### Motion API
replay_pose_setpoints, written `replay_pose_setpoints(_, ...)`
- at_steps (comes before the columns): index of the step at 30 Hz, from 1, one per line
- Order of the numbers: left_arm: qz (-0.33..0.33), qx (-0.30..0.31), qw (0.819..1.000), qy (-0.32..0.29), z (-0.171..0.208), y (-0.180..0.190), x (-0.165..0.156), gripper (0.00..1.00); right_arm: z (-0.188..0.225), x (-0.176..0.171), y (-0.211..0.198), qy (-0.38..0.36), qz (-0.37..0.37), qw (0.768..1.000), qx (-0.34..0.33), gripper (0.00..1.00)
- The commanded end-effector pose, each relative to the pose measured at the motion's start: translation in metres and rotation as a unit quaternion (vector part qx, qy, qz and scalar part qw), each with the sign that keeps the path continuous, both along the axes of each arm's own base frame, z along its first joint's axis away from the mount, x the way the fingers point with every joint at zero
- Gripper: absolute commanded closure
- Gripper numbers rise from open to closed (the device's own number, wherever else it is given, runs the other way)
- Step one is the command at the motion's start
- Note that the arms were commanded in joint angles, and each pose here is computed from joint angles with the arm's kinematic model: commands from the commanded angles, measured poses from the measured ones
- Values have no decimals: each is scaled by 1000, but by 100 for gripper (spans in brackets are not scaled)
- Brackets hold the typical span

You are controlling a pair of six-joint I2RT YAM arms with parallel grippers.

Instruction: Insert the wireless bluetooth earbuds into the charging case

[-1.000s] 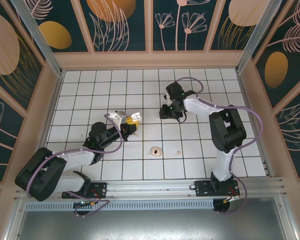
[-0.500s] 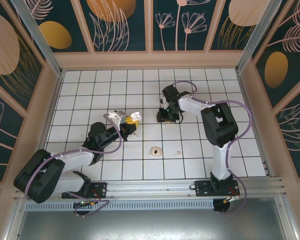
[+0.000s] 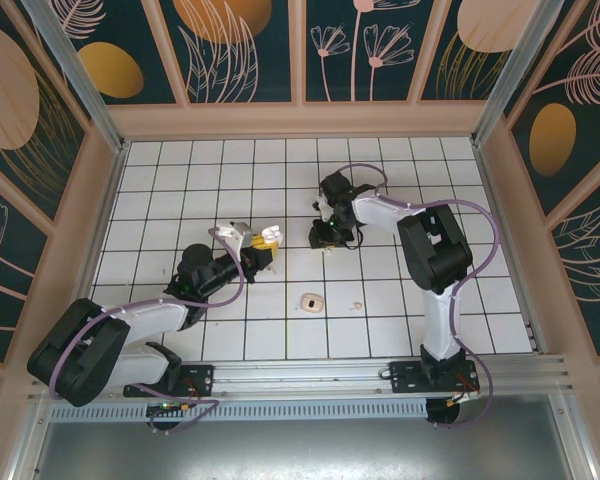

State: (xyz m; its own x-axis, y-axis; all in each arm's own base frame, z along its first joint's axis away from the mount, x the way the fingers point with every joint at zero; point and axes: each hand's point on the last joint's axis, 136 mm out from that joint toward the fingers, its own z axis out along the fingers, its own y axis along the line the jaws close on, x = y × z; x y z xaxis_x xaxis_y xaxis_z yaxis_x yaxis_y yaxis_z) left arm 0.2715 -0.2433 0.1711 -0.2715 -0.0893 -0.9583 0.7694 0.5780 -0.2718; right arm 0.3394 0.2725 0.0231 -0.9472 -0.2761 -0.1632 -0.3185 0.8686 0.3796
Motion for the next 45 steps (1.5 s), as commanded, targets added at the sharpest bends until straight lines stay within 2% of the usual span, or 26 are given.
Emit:
replay_pose_setpoints(1,0,-11,1000,-20,18,-1,4,87,2,-10,11,9,33,999,6,68)
replay_pose_setpoints(6,2,-7,1000,-20,18,0,4,87,6,-17,19,14,55,998,22,69)
replay_pose_setpoints(13,-2,-5,1000,-17,18,-2,4,87,15,-20,19,3,64,998,12,70)
replay_pose_setpoints(23,17,3,1000,-16,22,5,5,87,58,-14,-3,-24,-44,998,27,65)
replay_pose_setpoints(34,19,-8,1000,-6,21,7,2,88,52,-34,-30,0,-100,995,-8,61)
replay_pose_setpoints(37,20,-9,1000,-5,22,7,3,88,47,-28,-47,3,-128,992,-19,61)
replay_pose_setpoints(45,15,-11,1000,1,19,4,3,88,28,-28,-50,19,-138,990,-31,57)
